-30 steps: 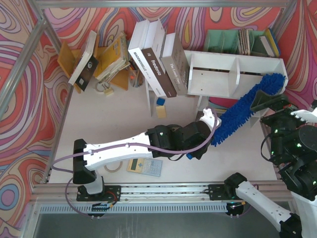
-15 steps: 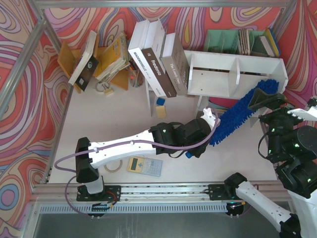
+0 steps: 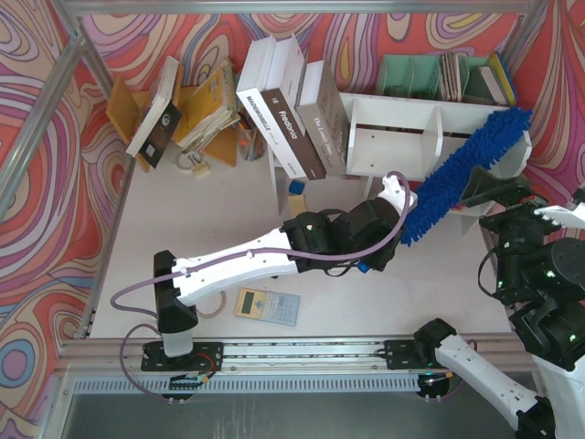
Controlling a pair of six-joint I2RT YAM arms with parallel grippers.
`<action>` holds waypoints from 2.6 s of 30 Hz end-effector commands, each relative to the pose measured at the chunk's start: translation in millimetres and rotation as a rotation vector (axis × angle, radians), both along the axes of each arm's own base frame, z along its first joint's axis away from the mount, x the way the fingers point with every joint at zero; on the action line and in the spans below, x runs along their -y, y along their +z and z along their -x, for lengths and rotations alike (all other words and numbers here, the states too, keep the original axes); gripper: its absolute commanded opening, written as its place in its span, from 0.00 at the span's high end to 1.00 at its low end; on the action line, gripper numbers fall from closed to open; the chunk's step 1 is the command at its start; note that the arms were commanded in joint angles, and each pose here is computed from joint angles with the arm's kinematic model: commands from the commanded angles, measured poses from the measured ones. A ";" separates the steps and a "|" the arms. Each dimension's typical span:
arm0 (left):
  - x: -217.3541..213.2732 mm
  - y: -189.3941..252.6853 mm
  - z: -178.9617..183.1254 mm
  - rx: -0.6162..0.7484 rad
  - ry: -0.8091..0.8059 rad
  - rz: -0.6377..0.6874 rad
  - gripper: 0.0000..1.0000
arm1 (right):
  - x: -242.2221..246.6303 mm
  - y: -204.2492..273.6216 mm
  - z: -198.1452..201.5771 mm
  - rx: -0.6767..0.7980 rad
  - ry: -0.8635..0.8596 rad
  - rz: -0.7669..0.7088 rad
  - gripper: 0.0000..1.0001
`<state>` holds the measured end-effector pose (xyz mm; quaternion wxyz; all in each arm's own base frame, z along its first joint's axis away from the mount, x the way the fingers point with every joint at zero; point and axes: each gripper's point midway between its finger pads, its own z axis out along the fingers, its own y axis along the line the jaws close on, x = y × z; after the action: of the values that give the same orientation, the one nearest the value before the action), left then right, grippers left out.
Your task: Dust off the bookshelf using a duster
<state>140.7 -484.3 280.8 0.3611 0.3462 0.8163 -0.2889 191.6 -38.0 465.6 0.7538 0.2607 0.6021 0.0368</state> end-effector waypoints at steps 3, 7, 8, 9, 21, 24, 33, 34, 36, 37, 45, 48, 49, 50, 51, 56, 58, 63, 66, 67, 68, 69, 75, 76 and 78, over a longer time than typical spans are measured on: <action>5.9 -6.2 -3.5 -0.007 0.012 0.004 1.00 | 7.1 -2.3 8.9 0.006 -0.022 -0.014 0.02; 0.8 -29.8 4.0 -0.059 0.011 -0.033 1.00 | 8.2 -2.3 9.8 0.007 -0.026 -0.012 0.01; -1.2 -35.2 6.3 -0.073 0.010 -0.044 1.00 | 8.0 -2.7 9.5 0.006 -0.026 -0.012 0.02; -2.8 -39.9 8.8 -0.085 0.008 -0.056 1.00 | 8.1 -2.7 9.4 0.006 -0.026 -0.012 0.02; -21.5 -25.2 34.0 -0.088 0.021 -0.097 1.00 | 3.4 -7.7 4.8 -0.001 -0.013 -0.043 0.02; -19.0 -23.2 38.5 -0.095 -0.005 -0.101 1.00 | 3.2 -8.3 5.6 0.001 -0.010 -0.054 0.02; -33.4 -15.9 64.3 -0.068 -0.097 -0.154 1.00 | 7.5 -9.1 9.3 -0.002 -0.029 -0.070 0.02; -37.8 -16.5 65.5 -0.076 -0.093 -0.154 1.00 | 7.5 -9.0 9.4 -0.001 -0.029 -0.072 0.02; -45.3 -16.0 66.2 -0.074 -0.082 -0.149 1.00 | 7.5 -9.2 9.7 0.001 -0.028 -0.077 0.02; -48.4 -15.4 65.4 -0.070 -0.072 -0.144 1.00 | 7.4 -8.8 9.9 0.002 -0.027 -0.079 0.02; -38.2 -9.0 49.3 -0.009 -0.018 -0.118 1.00 | 5.6 -11.2 8.4 -0.005 -0.021 -0.086 0.02; -25.0 -8.3 41.2 0.011 -0.002 -0.116 1.00 | 6.8 -10.6 10.2 -0.007 -0.024 -0.086 0.02; -21.9 -8.3 37.9 0.014 0.008 -0.116 1.00 | 7.4 -10.4 11.1 -0.006 -0.025 -0.086 0.02; -19.2 -8.1 32.4 0.014 0.022 -0.116 1.00 | 8.0 -10.5 11.8 -0.007 -0.027 -0.086 0.02; -16.0 -8.8 28.1 0.013 0.033 -0.118 1.00 | 8.5 -11.1 12.6 -0.007 -0.028 -0.086 0.02; -3.9 -5.2 6.9 0.025 0.103 -0.118 1.00 | 10.5 -14.7 14.4 -0.008 -0.037 -0.087 0.02; -3.2 -2.2 -2.1 0.036 0.153 -0.124 1.00 | 10.5 -15.5 14.2 -0.008 -0.037 -0.087 0.02; -15.5 -11.7 -5.3 0.006 0.223 -0.188 1.00 | 11.1 -15.6 13.3 -0.009 -0.042 -0.078 0.02; -27.4 -15.2 -3.4 -0.012 0.252 -0.194 1.00 | 11.7 -16.0 13.4 -0.007 -0.047 -0.078 0.02; -31.9 -17.3 -2.9 -0.015 0.264 -0.197 1.00 | 11.2 -17.6 12.6 -0.010 -0.046 -0.077 0.02; -37.4 -16.1 -2.4 -0.015 0.276 -0.194 1.00 | 11.1 -18.5 12.4 -0.011 -0.046 -0.077 0.02; -42.4 -15.5 -2.4 -0.016 0.287 -0.190 1.00 | 11.2 -19.5 12.4 -0.012 -0.046 -0.078 0.02; -61.4 -6.1 -1.9 -0.006 0.338 -0.151 1.00 | 9.3 -24.6 10.3 -0.016 -0.041 -0.085 0.02; -62.4 -5.0 -1.2 -0.002 0.339 -0.144 1.00 | 8.9 -25.0 9.9 -0.017 -0.040 -0.086 0.02; -58.5 0.9 -0.6 -0.002 0.331 -0.111 1.00 | 8.5 -25.4 9.8 -0.017 -0.038 -0.089 0.02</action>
<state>122.3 -445.2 260.9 0.3392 0.2945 0.8736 -0.1875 185.2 -44.3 438.1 0.7339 0.2960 0.6100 0.0398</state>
